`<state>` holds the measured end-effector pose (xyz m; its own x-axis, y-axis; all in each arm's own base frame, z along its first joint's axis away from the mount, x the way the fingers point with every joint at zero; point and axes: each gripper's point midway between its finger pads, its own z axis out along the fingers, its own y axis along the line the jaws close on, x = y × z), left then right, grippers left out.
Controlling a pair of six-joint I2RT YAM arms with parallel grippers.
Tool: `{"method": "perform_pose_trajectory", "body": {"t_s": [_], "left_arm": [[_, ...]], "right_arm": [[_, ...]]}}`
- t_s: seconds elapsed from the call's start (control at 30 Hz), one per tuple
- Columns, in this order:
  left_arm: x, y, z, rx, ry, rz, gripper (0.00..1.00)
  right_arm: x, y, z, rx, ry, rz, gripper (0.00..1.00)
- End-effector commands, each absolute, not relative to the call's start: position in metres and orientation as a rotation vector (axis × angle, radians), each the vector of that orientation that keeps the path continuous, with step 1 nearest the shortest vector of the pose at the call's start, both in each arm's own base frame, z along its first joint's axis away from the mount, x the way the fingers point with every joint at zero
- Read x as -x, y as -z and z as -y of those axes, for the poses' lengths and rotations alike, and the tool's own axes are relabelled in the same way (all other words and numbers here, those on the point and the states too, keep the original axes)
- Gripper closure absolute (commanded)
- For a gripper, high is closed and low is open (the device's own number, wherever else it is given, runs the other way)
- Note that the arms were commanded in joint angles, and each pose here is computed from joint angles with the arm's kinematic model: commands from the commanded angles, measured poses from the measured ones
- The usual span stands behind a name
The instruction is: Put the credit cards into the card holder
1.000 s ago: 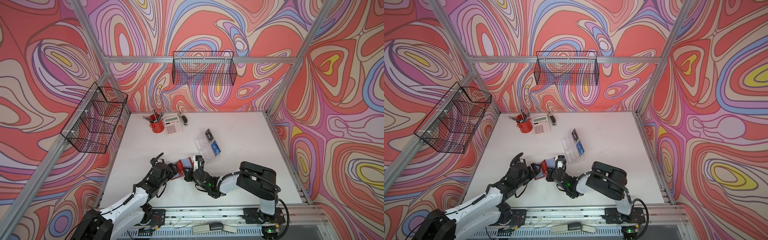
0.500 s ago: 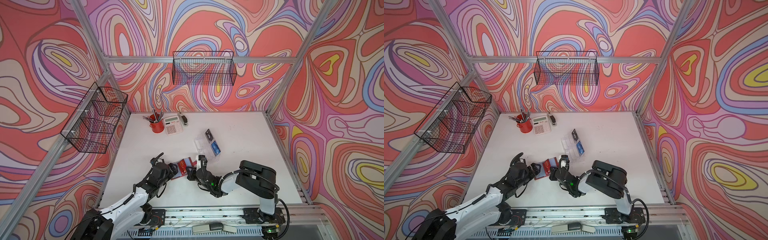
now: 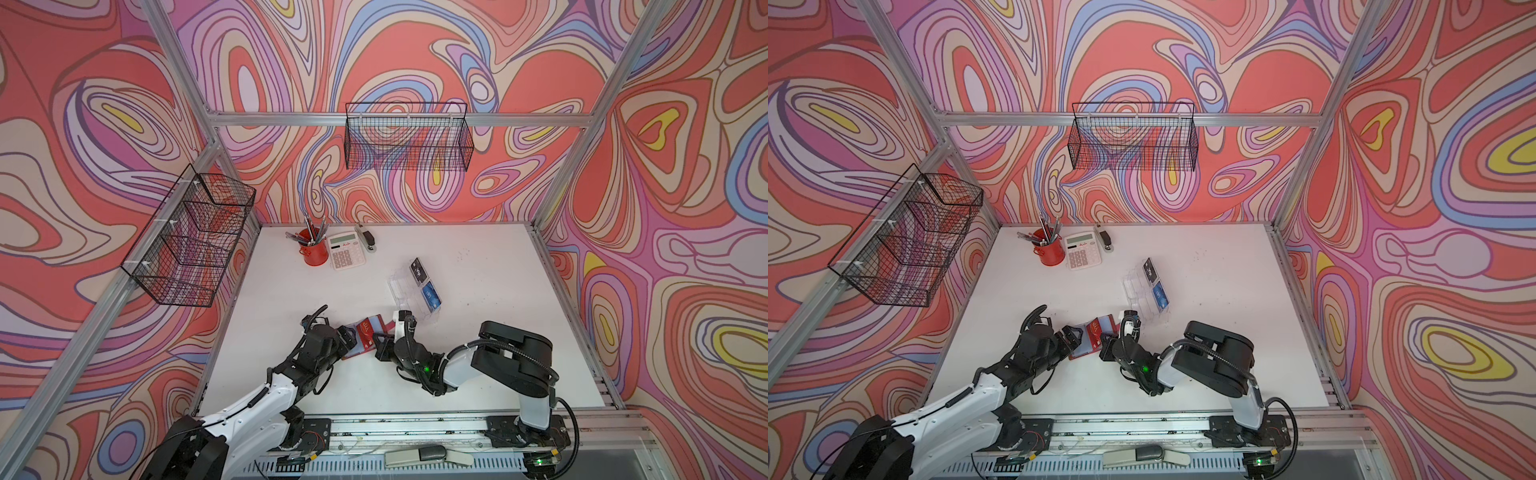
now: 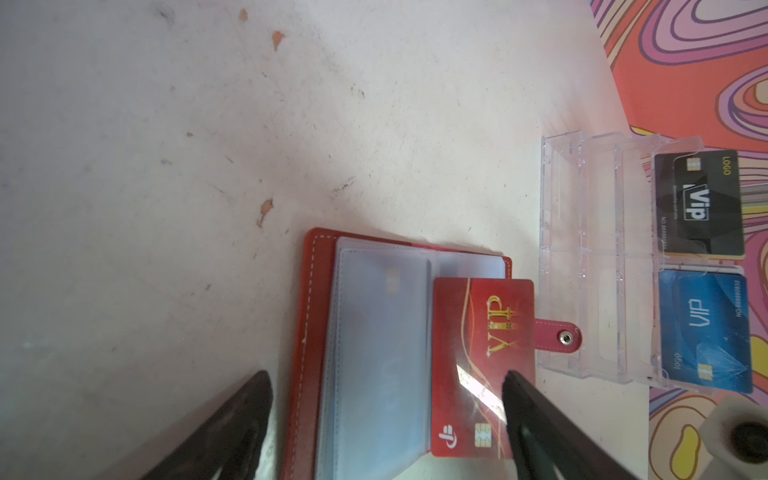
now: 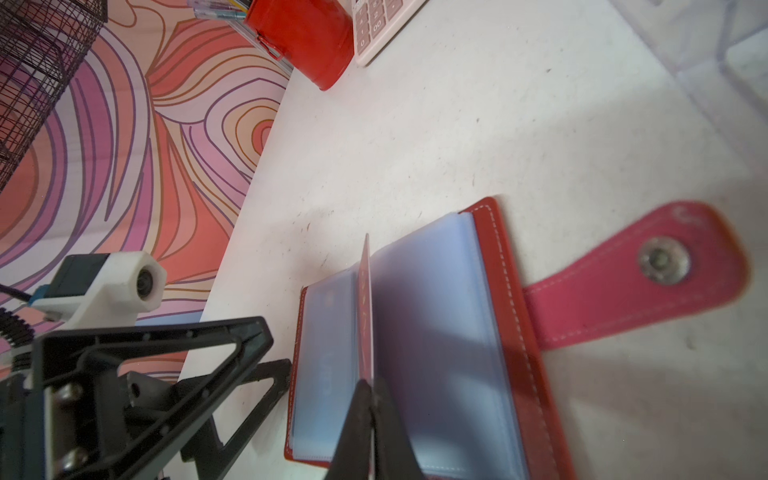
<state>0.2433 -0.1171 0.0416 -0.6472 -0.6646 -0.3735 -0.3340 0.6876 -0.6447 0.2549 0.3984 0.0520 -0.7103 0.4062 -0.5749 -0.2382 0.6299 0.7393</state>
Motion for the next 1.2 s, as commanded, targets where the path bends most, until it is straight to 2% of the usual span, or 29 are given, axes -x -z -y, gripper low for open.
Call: {"method": "perform_pose_trajectory", "body": {"t_s": [0.0, 0.67, 0.9, 1.17], "left_arm": [[-0.222, -0.015, 0.111, 0.802, 0.647, -2.418, 0.11], [-0.222, -0.014, 0.113, 0.797, 0.659, -2.425, 0.11], [-0.222, -0.014, 0.113, 0.792, 0.659, -2.428, 0.11], [-0.222, -0.014, 0.114, 0.788, 0.660, -2.429, 0.11]], "right_arm": [[-0.257, -0.041, -0.401, -0.152, -1.102, -2.114, 1.00], [-0.256, -0.030, -0.410, -0.176, -1.161, -2.124, 1.00], [-0.262, -0.037, -0.395, -0.177, -1.028, -2.134, 1.00], [-0.261, -0.025, -0.392, -0.221, -1.037, -2.153, 1.00]]}}
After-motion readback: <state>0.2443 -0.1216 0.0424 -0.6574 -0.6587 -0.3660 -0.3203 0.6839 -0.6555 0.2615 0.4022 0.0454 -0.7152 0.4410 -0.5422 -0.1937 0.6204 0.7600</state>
